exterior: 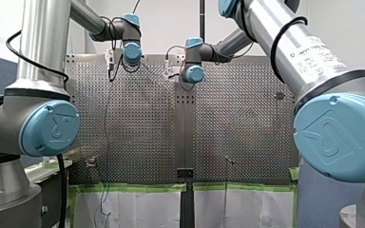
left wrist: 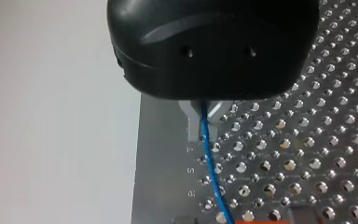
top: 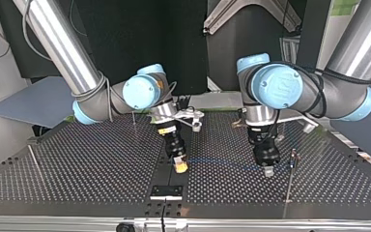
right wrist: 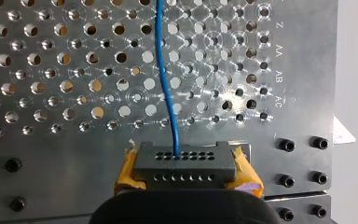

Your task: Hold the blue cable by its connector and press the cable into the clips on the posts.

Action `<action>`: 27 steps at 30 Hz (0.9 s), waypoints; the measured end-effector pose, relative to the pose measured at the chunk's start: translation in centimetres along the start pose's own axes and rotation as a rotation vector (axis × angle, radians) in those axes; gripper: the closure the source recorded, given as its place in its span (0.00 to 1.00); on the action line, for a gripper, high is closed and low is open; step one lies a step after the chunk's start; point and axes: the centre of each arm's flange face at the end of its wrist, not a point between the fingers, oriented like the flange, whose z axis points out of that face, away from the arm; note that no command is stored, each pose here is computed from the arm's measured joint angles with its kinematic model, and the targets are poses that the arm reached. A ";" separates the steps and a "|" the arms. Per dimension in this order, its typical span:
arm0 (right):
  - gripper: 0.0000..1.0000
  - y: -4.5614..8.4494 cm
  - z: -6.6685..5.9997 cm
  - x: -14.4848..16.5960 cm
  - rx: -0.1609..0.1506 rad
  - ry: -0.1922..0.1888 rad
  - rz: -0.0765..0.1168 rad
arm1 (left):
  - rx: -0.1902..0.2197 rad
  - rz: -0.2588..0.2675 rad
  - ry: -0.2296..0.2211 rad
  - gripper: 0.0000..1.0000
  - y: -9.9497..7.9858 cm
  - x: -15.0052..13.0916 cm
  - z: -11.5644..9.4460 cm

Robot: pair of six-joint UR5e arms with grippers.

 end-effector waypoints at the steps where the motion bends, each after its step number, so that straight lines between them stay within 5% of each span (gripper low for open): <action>1: 1.00 0.0 0.0 0.0 0.000 0.000 0.000 | 0.003 0.000 0.000 0.61 0.0 0.0 0.0; 3: 1.00 0.0 0.0 0.0 0.000 0.000 0.000 | 0.011 -0.004 0.000 0.44 -0.1 0.0 0.0; 5: 1.00 0.0 0.0 0.0 0.000 0.000 0.000 | 0.017 -0.012 0.000 0.40 -0.1 0.0 0.1; 12: 1.00 -0.1 0.0 0.0 0.002 0.000 0.000 | 0.026 -0.010 0.019 0.40 -0.7 0.5 0.7; 22: 1.00 -0.1 -0.1 -0.1 0.002 -0.003 -0.002 | -0.012 0.027 0.044 0.40 -1.2 -0.1 2.1; 27: 1.00 0.0 -0.1 -0.2 0.000 -0.003 -0.003 | -0.011 0.032 0.050 0.51 -1.3 -0.3 2.1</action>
